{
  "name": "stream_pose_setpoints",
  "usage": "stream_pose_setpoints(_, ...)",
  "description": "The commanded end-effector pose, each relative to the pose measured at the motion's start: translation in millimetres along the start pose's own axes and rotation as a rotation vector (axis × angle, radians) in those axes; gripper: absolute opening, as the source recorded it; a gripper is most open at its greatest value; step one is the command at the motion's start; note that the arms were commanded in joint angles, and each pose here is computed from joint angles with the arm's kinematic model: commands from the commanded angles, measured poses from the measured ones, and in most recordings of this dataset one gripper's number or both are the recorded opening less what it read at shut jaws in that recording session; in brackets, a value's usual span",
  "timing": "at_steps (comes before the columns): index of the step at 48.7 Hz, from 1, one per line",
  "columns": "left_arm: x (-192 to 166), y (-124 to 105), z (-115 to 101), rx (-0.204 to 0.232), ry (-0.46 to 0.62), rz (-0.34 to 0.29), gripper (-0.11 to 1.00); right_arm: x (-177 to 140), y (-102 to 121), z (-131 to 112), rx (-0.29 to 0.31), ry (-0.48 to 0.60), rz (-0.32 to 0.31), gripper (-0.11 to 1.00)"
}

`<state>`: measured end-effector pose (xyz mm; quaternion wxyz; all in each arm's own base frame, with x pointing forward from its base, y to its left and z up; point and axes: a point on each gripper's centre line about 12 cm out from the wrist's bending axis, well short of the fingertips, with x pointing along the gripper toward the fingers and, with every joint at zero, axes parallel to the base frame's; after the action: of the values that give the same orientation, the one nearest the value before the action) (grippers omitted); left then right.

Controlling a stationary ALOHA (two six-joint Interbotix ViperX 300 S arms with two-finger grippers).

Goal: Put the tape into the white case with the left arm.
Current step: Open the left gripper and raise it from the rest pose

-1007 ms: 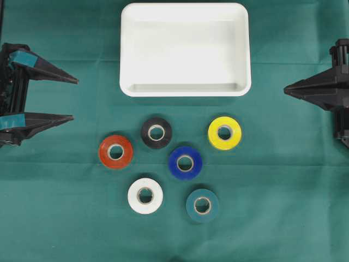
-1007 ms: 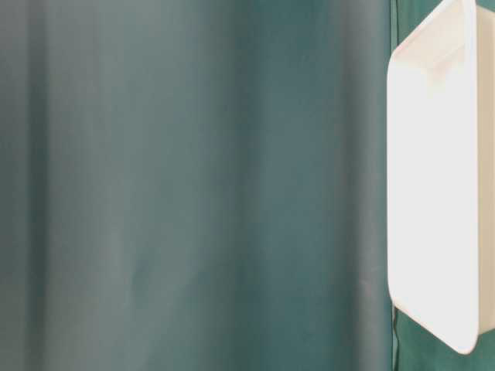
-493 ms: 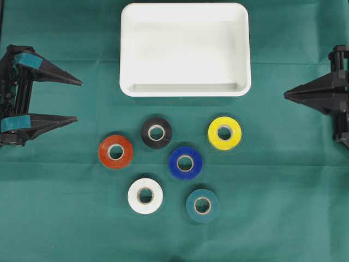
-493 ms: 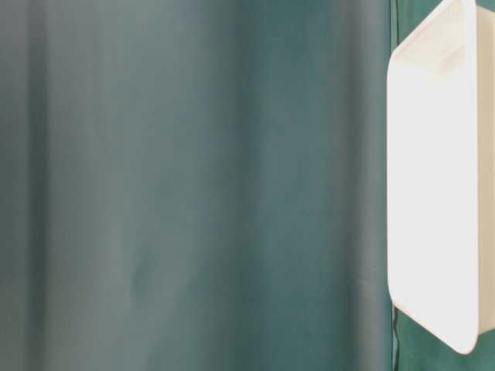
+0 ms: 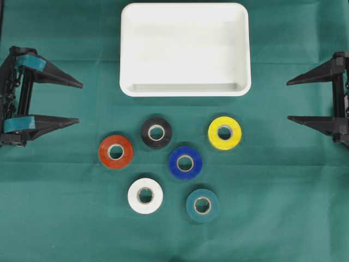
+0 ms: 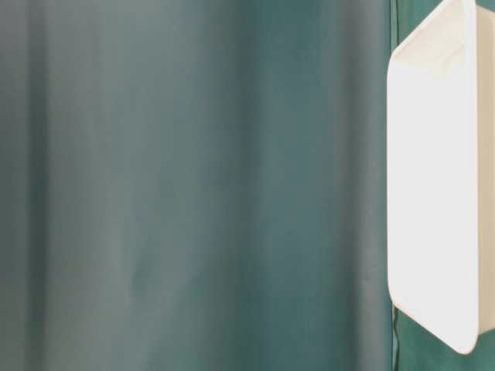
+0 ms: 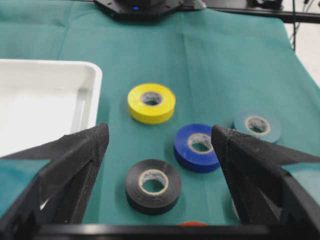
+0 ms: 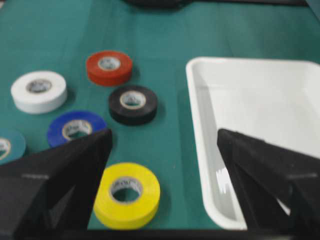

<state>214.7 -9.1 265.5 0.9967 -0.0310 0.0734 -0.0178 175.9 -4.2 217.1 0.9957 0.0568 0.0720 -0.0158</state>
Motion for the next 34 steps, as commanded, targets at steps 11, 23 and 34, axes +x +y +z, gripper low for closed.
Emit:
stream_pose_setpoints(11,19.4,11.0,-7.7,-0.012,0.107,0.051,0.99,-2.1,-10.6,-21.3,0.01,0.132,-0.062,0.62)
stream_pose_setpoints(23,40.0,12.4,-9.6,-0.012,0.162,0.056,0.99,-8.2,-13.7,-45.7,0.013,0.206,-0.075,0.62)
stream_pose_setpoints(34,51.6,14.3,-14.7,-0.014,0.22,0.063,0.99,-11.3,-14.6,-56.8,0.009,0.234,-0.077,0.62)
